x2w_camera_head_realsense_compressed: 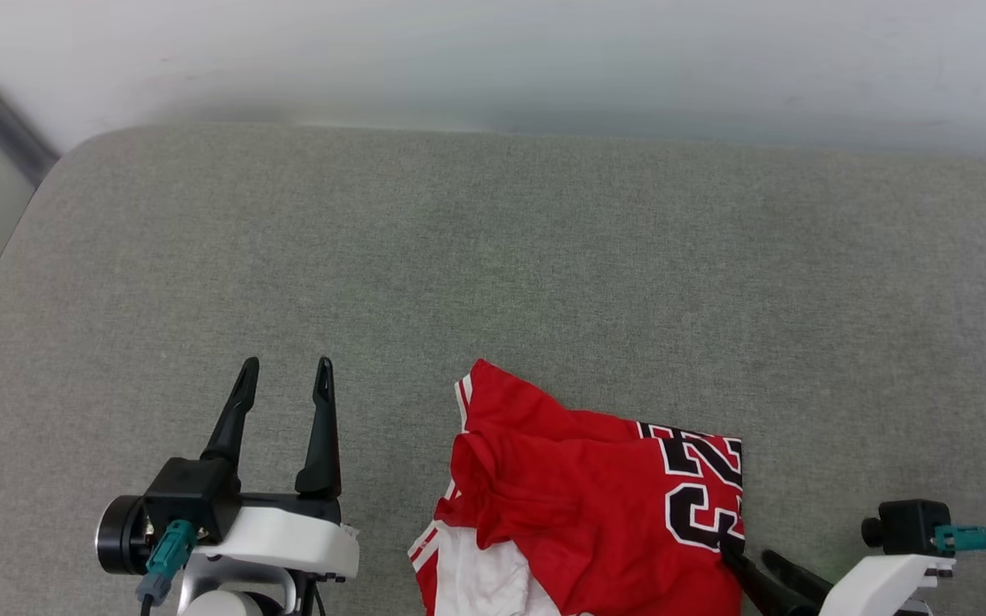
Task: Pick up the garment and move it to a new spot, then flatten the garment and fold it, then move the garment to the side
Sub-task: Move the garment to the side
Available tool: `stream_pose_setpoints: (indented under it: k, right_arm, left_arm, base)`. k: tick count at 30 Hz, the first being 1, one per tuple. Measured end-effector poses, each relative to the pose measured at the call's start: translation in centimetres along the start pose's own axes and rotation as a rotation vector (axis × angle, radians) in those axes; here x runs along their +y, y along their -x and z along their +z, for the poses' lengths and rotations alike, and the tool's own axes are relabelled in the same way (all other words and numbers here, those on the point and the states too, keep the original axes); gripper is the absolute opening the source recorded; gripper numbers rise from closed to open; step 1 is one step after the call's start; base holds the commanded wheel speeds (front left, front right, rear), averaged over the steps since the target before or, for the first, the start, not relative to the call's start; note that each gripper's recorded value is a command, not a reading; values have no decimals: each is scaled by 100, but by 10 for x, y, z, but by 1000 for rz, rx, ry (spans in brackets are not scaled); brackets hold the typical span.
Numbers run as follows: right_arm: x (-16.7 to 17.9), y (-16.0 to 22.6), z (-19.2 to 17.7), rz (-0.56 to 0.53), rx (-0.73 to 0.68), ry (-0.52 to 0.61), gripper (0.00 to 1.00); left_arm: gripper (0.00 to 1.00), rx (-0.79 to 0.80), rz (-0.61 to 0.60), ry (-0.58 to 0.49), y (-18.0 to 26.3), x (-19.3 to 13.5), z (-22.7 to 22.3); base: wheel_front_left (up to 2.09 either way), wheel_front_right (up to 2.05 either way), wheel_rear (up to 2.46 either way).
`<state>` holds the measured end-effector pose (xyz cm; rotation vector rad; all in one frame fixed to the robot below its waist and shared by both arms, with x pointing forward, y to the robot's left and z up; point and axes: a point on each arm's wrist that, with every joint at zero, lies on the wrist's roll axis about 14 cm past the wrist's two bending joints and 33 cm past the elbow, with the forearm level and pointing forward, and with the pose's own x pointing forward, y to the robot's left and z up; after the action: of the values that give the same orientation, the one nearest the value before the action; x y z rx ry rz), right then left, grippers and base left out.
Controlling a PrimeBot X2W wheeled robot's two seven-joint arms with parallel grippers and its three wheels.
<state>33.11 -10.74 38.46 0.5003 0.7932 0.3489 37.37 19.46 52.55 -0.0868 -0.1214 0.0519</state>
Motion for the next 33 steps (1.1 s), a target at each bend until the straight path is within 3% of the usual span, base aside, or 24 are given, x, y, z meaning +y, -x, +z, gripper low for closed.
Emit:
stream_pose_setpoints:
  k: [10, 11, 12, 13, 18, 25, 33]
  right_arm:
    - [13, -30, -21, 74, 121, -71, 100]
    - [14, -32, -21, 80, 124, -73, 49]
    - [16, -33, -22, 86, 128, -76, 18]
    - [17, -34, -21, 93, 129, -73, 0]
    - [30, -33, -9, 131, 98, 2, 0]
    - [38, -16, 21, 126, 18, 262, 0]
    - [17, 24, 46, -9, 1, 519, 0]
  left_arm:
    - [100, 21, -3, -13, -10, 3, -11]
    - [100, 21, -1, -15, -10, 4, -11]
    - [100, 23, -3, -17, -11, 4, -12]
    - [100, 24, -3, -15, -11, 4, -12]
    - [100, 16, -8, -16, -10, 2, -10]
    - [100, -12, -27, -12, -6, -4, 0]
    - [100, -26, -120, 13, -9, -35, 2]
  base:
    - [0, 0, 0]
    - [0, 0, 0]
    - [0, 0, 0]
    - [0, 0, 0]
    - [0, 0, 0]
    - [0, 0, 0]
    - [0, 0, 0]
